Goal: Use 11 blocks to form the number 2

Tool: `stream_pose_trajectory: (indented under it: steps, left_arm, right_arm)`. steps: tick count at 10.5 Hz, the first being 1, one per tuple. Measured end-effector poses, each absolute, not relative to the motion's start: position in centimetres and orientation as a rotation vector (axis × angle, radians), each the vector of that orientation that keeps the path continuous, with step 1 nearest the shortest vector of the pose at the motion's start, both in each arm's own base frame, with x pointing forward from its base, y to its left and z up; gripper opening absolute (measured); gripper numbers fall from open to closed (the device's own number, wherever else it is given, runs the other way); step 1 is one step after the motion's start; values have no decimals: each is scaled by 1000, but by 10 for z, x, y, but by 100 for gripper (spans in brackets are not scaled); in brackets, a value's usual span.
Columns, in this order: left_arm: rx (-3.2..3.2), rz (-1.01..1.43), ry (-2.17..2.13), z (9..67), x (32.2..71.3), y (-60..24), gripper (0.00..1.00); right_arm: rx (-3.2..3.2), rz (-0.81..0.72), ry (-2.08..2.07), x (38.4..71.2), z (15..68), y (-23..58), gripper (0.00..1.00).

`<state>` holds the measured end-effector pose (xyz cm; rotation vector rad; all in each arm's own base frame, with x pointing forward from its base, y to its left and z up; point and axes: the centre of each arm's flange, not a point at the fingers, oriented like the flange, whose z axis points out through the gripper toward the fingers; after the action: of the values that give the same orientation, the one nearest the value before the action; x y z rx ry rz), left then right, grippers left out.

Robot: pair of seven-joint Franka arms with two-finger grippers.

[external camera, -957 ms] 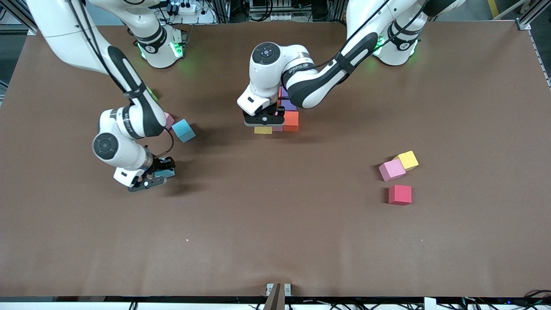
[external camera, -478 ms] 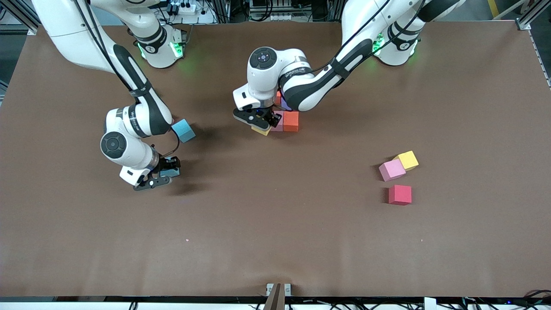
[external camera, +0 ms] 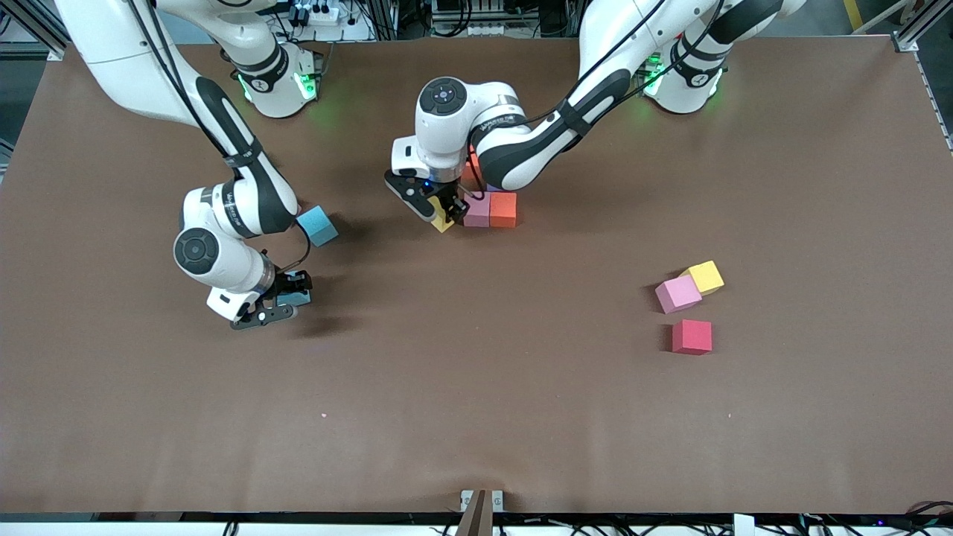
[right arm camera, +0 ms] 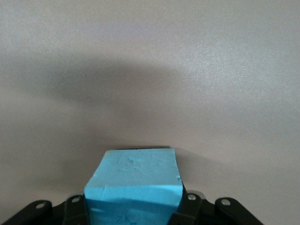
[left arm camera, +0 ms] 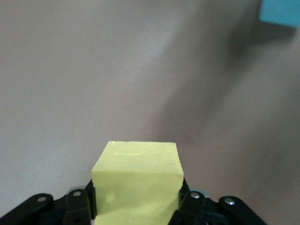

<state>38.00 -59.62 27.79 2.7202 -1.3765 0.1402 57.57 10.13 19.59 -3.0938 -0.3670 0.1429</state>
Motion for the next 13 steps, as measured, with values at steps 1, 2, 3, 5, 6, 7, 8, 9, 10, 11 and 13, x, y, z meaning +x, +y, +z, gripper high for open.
stream_pose_trajectory:
  steps: [1, 2, 3, 5, 6, 7, 8, 9, 10, 11, 13]
  left_arm:
    - [2605, 150, -1605, 276, 382, -595, 61]
    - [2533, 152, -1727, 273, 384, -594, 61]
    - [2491, 154, -1788, 273, 380, -597, 61]
    - [2398, 171, -1913, 275, 374, -605, 61]
    - [2331, 177, -2000, 275, 374, -606, 61]
    - [2254, 180, -2093, 274, 375, -606, 61]
    - [2187, 179, -2169, 272, 376, -605, 61]
    - [2150, 175, -2207, 269, 376, -605, 61]
    - [2129, 164, -2228, 265, 376, -605, 61]
    - [2112, 147, -2240, 258, 376, -604, 61]
    - [2091, 103, -2223, 247, 373, -604, 61]
  right_arm:
    - [-3094, 143, -367, 576, 196, 101, 59]
    - [-3094, 143, -367, 576, 196, 101, 59]
    - [-3094, 143, -367, 576, 196, 101, 59]
    - [-3094, 143, -366, 576, 196, 101, 59]
    - [-3094, 143, -366, 576, 196, 101, 59]
    - [-3094, 143, -366, 576, 196, 101, 59]
    - [-3094, 143, -366, 576, 196, 101, 59]
    - [-3094, 143, -366, 576, 196, 101, 59]
    - [-3094, 143, -366, 576, 196, 101, 59]
    - [-3094, 143, -366, 576, 196, 101, 59]
    - [-3094, 143, -366, 576, 196, 101, 59]
